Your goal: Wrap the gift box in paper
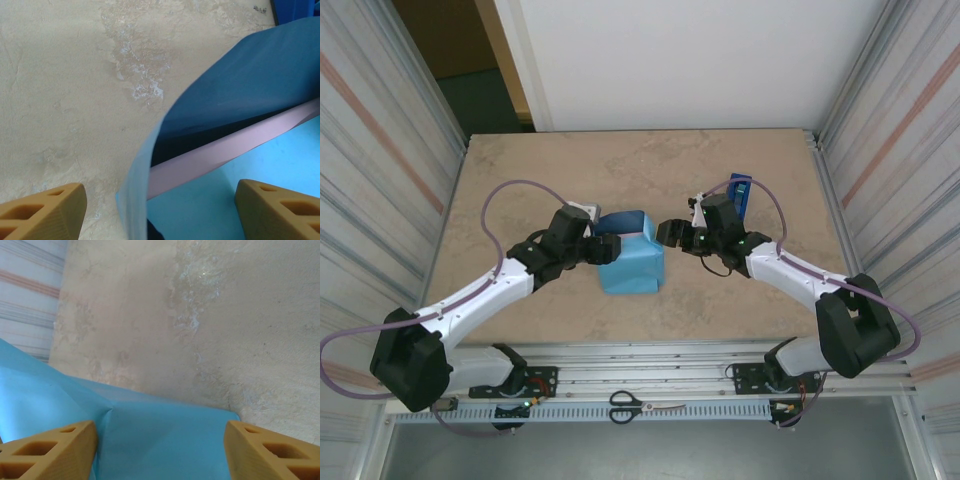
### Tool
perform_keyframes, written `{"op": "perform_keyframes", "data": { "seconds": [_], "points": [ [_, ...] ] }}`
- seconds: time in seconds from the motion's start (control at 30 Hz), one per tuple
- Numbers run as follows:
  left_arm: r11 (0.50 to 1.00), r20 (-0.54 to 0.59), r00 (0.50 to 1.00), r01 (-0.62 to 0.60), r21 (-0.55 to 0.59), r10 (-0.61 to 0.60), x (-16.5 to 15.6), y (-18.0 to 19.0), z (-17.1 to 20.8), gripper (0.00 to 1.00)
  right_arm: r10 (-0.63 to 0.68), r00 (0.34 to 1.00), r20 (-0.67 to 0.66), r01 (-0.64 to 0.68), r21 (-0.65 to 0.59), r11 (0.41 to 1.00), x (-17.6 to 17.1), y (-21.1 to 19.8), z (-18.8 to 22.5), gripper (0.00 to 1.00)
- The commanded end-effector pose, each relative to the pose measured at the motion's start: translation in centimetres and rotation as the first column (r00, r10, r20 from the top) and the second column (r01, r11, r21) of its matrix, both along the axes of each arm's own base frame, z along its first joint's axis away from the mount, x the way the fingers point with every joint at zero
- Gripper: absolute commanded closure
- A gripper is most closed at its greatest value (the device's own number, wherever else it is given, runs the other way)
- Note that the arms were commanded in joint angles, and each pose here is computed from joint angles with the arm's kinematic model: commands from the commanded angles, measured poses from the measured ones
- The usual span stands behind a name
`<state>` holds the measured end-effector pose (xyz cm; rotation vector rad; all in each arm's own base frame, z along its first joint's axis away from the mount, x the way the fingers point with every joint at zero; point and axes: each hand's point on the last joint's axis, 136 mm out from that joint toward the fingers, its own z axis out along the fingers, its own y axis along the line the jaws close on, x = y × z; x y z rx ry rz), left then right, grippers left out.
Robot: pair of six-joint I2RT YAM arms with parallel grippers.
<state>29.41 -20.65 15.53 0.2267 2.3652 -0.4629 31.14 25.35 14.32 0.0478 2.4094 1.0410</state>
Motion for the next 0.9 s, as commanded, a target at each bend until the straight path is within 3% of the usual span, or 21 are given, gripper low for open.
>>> {"op": "perform_keyframes", "data": {
  "seconds": [0.0, 0.23, 0.47, 0.67, 0.87],
  "points": [
    [0.998, -0.085, 0.996, 0.02, 0.06, -0.015, -1.7, 0.6, -2.5, 0.22, 0.069, 0.997, -0.028, -0.069, -0.003, 0.998, -1.5, 0.7, 0.1, 0.31],
    [0.998, -0.092, 0.996, 0.024, 0.058, -0.018, -1.9, 0.6, -2.6, 0.22, 0.046, 0.998, 0.03, -0.049, 0.092, 0.995, -0.1, 0.9, 3.7, 0.29],
    [0.998, -0.095, 0.995, 0.027, 0.058, -0.022, -1.8, 0.5, -2.8, 0.22, 0.1, 0.994, -0.042, -0.094, 0.126, 0.988, -1.5, 2.3, 0.9, 0.3],
    [0.998, -0.093, 0.996, 0.021, 0.055, -0.016, -1.9, 0.6, -2.7, 0.23, 0.091, 0.988, -0.127, -0.093, -0.014, 0.996, -3.2, 1.2, -3.4, 0.3],
    [0.998, -0.087, 0.996, 0.018, 0.059, -0.013, -1.9, 0.8, -2.6, 0.23, 0.121, 0.99, -0.076, -0.118, 0.049, 0.992, -3.1, 2.0, -0.7, 0.29]
  ]
}}
